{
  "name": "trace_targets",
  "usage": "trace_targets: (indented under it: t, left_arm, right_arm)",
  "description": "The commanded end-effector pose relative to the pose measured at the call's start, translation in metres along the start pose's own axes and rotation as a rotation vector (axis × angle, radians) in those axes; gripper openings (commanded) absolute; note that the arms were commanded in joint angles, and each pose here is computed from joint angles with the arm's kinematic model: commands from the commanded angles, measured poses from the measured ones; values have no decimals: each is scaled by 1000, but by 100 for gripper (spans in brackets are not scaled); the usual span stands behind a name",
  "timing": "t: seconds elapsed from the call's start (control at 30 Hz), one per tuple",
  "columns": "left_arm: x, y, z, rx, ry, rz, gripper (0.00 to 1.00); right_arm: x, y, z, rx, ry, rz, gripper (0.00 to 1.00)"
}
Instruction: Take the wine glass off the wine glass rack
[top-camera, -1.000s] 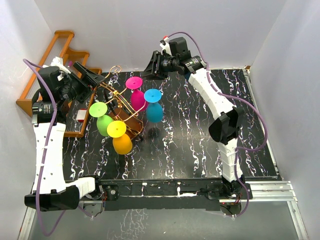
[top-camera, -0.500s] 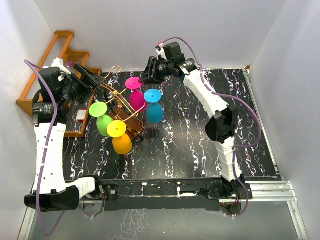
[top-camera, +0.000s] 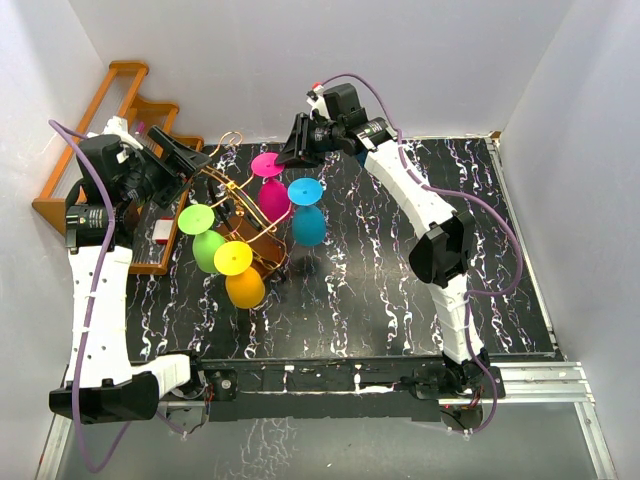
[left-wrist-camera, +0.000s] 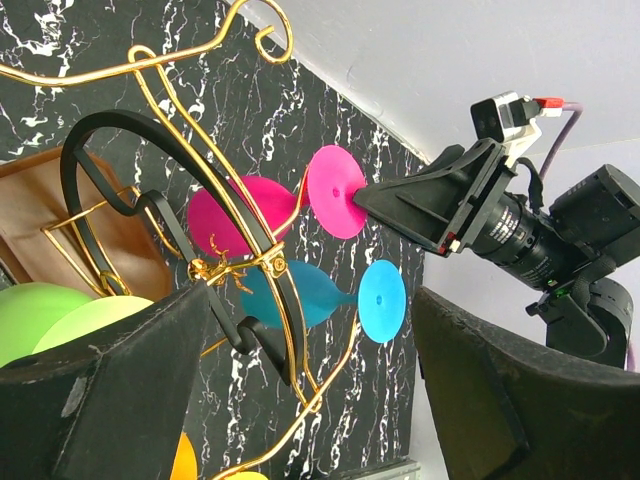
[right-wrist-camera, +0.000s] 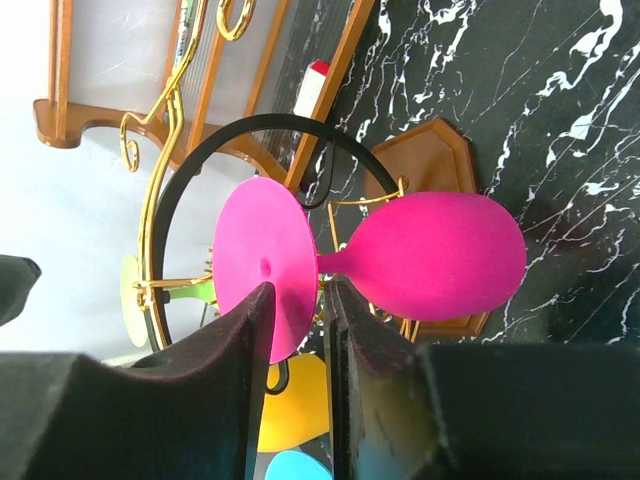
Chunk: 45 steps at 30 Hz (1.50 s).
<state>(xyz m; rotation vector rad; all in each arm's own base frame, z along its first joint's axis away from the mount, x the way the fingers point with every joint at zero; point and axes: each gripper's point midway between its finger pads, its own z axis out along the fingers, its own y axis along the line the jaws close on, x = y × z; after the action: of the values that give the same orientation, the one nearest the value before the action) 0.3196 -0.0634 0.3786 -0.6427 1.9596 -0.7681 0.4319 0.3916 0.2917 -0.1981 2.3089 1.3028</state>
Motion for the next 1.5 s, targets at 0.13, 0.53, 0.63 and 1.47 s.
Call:
trace_targets:
  t: [0.13,0.53,0.63,1.47]
  left_arm:
    - [-2,-5,-8,22,-29,19,79]
    - [-4,-7,-13,26,-42,18,79]
    - [-5,-10,-15,31,-50,21,79]
    - [-4,-48,-18,250,-41,-66,95]
  right_arm:
    - [-19,36,-9,-95,-70,-58,11]
    - [-41,48,-24,-115,-177,-2,8]
    - [-50,52,-30,-134,-218,14,8]
    - [-19,84,-29,-352,-70,-12,8]
